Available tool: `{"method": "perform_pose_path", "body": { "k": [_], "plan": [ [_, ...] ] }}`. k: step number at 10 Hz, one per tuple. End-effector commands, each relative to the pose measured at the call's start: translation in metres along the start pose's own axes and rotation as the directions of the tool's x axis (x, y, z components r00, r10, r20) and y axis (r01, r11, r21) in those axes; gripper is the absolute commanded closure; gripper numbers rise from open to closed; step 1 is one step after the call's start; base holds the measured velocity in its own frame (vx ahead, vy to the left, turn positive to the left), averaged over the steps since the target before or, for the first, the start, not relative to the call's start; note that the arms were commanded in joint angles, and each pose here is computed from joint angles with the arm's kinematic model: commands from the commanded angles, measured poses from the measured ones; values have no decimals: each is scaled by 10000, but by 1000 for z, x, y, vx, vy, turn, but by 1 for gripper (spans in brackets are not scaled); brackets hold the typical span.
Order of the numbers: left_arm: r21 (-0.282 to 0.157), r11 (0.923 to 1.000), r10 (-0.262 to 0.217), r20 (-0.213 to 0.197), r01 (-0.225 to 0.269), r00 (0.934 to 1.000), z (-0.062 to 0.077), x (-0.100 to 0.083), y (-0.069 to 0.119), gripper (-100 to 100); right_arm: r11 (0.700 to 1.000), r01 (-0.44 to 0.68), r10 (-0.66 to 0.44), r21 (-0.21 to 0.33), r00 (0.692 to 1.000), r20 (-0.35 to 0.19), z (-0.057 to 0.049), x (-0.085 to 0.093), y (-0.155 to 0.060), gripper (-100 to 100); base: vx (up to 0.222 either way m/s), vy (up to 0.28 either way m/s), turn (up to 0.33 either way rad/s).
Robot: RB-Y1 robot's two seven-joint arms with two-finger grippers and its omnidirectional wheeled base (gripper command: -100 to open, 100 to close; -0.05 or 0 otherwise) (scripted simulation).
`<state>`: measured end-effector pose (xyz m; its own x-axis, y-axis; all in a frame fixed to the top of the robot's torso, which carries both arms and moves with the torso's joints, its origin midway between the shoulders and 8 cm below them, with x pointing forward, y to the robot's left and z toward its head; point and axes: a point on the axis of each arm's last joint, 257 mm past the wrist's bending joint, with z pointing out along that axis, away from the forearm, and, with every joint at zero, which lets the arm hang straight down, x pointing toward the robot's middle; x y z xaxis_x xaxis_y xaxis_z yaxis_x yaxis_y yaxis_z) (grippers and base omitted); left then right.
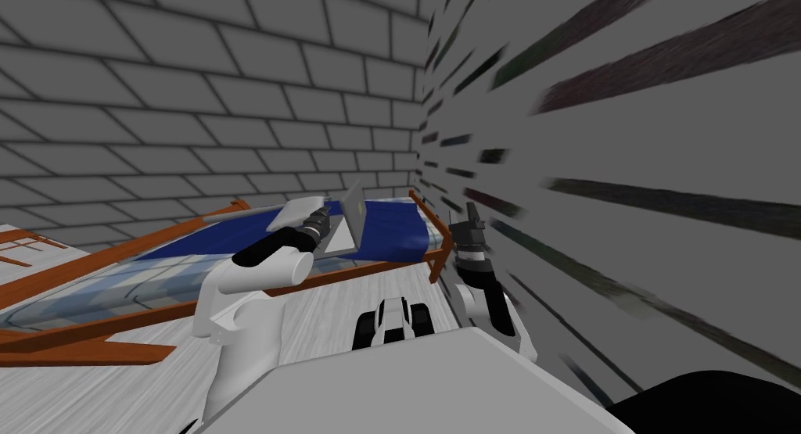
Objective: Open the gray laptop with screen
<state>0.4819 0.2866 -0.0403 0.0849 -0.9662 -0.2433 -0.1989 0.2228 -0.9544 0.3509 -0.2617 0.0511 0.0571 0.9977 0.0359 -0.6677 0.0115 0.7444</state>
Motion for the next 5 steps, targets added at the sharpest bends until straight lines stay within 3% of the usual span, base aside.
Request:
{"method": "perform_pose_path", "body": {
  "k": [1, 5],
  "plan": [
    [-305, 9995, 89, 36, -88, 10000, -2, -2, 3, -100, 10000, 0, 0, 0, 10000, 0, 0, 0, 0, 0, 28, -36, -9],
    [-649, 9975, 302, 137, -292, 9995, -10, -9, -1, -100, 10000, 0, 0, 0, 10000, 0, 0, 0, 0, 0, 37, -51, -20]
  ]
}}
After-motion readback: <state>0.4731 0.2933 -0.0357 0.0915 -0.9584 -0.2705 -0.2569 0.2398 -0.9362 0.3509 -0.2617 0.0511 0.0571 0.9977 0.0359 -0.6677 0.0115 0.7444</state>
